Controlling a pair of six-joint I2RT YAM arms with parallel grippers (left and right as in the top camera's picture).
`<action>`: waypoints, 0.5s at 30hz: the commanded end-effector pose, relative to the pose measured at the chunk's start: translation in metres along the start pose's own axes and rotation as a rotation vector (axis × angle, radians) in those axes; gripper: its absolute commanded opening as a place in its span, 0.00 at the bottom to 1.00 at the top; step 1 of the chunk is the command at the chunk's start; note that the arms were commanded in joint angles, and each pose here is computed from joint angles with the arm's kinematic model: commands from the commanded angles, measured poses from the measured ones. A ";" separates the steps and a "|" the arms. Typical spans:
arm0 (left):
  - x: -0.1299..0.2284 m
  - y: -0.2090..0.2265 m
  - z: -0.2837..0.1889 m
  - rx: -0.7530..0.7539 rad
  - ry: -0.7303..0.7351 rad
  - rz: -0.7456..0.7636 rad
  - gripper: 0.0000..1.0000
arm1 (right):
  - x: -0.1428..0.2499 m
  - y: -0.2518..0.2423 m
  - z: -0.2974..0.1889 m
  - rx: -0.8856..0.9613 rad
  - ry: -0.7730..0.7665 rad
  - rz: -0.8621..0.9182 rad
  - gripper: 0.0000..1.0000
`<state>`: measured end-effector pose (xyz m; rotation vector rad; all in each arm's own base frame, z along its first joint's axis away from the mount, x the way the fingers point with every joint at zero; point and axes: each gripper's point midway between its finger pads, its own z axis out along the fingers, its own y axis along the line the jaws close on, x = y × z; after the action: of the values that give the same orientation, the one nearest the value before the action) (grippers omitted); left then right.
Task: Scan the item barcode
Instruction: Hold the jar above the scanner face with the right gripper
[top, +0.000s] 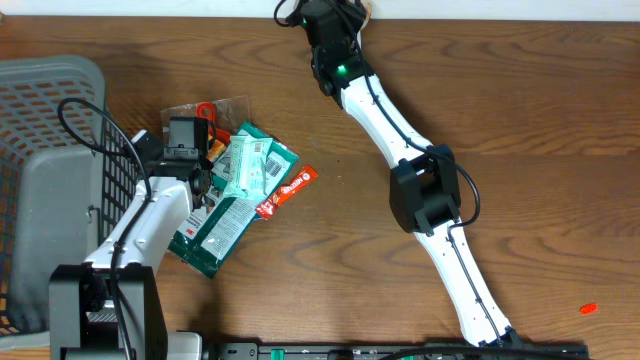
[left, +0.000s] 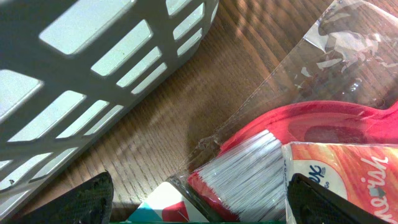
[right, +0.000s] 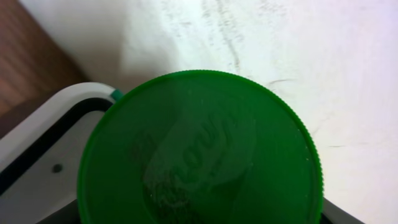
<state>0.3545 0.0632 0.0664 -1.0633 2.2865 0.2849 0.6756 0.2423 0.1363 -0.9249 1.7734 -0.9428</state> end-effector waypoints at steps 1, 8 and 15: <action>0.004 0.005 0.005 -0.021 0.009 -0.012 0.89 | -0.005 -0.006 -0.004 0.046 0.010 -0.025 0.02; 0.004 0.005 0.005 -0.022 0.009 -0.012 0.89 | -0.009 -0.010 -0.006 0.069 0.000 -0.030 0.04; 0.004 0.005 0.005 -0.021 0.009 -0.012 0.89 | -0.008 -0.008 -0.006 0.062 0.004 -0.036 0.04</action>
<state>0.3544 0.0632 0.0663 -1.0634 2.2869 0.2851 0.6779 0.2392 0.1467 -0.9194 1.7380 -1.0008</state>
